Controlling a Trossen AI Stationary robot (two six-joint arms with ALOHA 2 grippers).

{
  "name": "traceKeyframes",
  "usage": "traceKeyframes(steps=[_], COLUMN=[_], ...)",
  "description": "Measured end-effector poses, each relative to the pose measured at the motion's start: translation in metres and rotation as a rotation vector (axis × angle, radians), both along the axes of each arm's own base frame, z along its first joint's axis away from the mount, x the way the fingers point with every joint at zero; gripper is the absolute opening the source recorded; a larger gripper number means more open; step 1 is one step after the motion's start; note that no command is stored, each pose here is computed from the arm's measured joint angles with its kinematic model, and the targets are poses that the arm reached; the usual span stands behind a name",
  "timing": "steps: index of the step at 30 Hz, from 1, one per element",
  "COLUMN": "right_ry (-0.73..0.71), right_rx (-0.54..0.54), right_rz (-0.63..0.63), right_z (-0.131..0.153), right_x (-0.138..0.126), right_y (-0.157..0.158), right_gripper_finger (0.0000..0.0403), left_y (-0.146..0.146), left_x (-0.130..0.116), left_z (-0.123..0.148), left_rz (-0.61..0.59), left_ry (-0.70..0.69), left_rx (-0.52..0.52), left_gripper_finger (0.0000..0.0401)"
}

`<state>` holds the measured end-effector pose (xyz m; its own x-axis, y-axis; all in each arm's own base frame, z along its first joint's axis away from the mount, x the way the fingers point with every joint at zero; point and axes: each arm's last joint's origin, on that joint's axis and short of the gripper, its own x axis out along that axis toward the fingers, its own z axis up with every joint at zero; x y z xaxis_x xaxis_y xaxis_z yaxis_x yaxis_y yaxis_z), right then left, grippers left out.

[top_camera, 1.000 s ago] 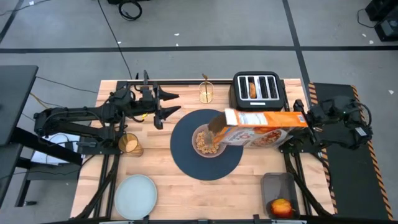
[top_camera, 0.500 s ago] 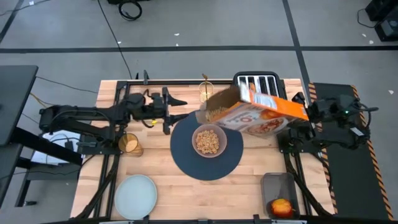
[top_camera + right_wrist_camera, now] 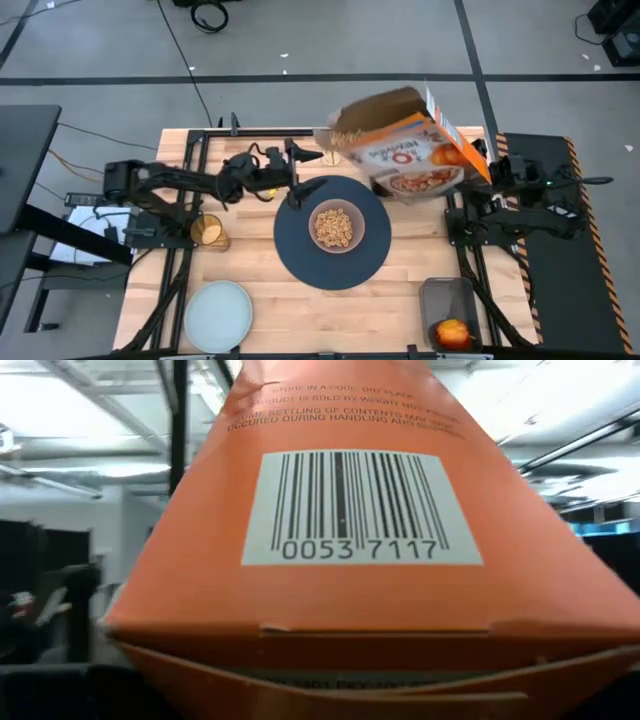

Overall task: Arrange a breakfast setting
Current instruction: Pour the cereal from the cereal box into the pink bowl

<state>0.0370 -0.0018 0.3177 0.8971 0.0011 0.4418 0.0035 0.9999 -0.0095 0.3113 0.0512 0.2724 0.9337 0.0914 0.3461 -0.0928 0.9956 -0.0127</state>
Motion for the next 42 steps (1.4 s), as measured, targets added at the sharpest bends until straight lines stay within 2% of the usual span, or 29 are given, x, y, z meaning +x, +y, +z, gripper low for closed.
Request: traceKeyframes(steps=[5, 8, 13, 18, 23, 30, 33, 38, 42], right_ry=[-0.023, -0.024, -0.037, -0.055, -0.005, 0.007, 0.008, 0.013, 0.014], right_rx=[-0.006, -0.026, -0.073, -0.092, -0.095, -0.101, -0.1, -0.085, -0.068], right_rz=[-0.022, -0.017, -0.012, -0.014, -0.017, -0.028, -0.039, -0.043, -0.06], right_z=[-0.002, -0.001, 0.003, 0.006, 0.002, 0.002, 0.001, 0.001, 0.002], right_x=[0.014, 0.022, 0.034, 0.04, 0.048, 0.052, 0.052, 0.053, 0.054], right_y=[-0.003, -0.004, -0.005, -0.006, -0.007, -0.008, -0.008, -0.009, -0.01], right_gripper_finger=[0.0282, 0.0282, 0.0282, 0.0282, 0.0282, 0.0282, 0.0282, 0.0283, 0.0313], left_y=[-0.001, -0.001, 0.0, -0.003, -0.004, -0.003, -0.002, 0.001, 0.003], left_x=[0.027, 0.05, 0.084, 0.108, 0.118, 0.119, 0.118, 0.118, 0.118], left_z=[-0.001, 0.008, 0.028, 0.029, 0.036, 0.047, 0.048, 0.048, 0.048], left_rz=[-0.041, -0.059, -0.162, -0.214, -0.217, -0.223, -0.225, -0.225, -0.22], left_ry=[-0.07, -0.106, -0.19, -0.206, -0.251, -0.287, -0.292, -0.288, -0.285], left_rx=[0.02, 0.017, -0.017, -0.007, 0.011, 0.016, 0.003, -0.006, -0.007], left_gripper_finger=[0.0353, 0.0353, 0.0353, 0.0353, 0.0353, 0.0346, 0.0316, 0.0237, 0.0233])
